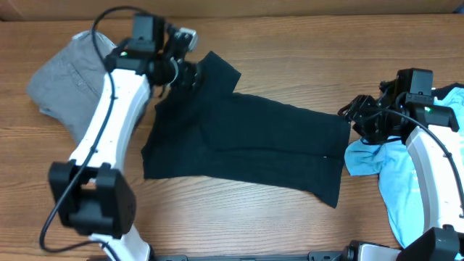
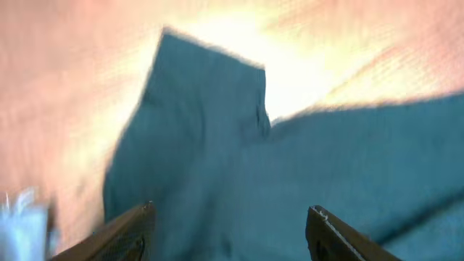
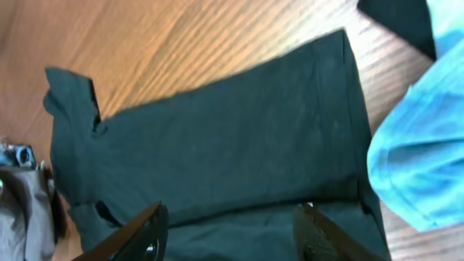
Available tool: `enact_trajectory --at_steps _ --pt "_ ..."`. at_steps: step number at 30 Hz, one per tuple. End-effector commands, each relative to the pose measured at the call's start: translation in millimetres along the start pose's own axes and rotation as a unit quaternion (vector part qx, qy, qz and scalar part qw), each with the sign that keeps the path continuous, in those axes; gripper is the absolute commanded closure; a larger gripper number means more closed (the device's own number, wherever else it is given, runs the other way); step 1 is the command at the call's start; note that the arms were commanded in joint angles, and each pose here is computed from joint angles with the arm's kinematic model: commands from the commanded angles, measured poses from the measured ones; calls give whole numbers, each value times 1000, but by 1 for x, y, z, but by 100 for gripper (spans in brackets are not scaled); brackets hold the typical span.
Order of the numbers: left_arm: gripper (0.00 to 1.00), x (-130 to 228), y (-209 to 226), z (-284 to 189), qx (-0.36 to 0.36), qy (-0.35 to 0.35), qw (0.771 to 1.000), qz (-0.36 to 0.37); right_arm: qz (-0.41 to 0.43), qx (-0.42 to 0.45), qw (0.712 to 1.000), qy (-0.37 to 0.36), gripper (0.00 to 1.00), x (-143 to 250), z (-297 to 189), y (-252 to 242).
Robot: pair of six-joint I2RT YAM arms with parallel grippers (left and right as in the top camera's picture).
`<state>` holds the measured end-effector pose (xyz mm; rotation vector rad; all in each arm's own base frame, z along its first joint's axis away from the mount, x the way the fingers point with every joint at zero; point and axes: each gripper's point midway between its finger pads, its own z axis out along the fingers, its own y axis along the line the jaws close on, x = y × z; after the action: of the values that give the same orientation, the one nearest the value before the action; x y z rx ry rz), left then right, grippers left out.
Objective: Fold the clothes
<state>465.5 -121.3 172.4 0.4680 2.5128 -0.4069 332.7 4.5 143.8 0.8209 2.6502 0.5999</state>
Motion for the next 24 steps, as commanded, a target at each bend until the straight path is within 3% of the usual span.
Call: enact_trajectory --at_steps 1,8,15,19,21,24 --pt "30 -13 19 35 -18 -4 1000 -24 -1 -10 1000 0 41 -1 -6 6" --pt "21 -19 44 120 -15 -23 998 -64 6 -1 1000 16 41 7 -6 1" --pt "11 -9 53 169 -37 -27 997 -60 5 11 1000 18 40 9 -6 -3" --pt "11 0 51 184 -45 -17 997 -56 6 19 1000 15 38 8 -6 -7" --pt "30 3 49 189 -43 -13 997 -55 6 20 1000 15 36 8 -6 -7" --pt "69 12 50 194 -43 0 997 -58 5 18 1000 12 33 7 -6 -6"
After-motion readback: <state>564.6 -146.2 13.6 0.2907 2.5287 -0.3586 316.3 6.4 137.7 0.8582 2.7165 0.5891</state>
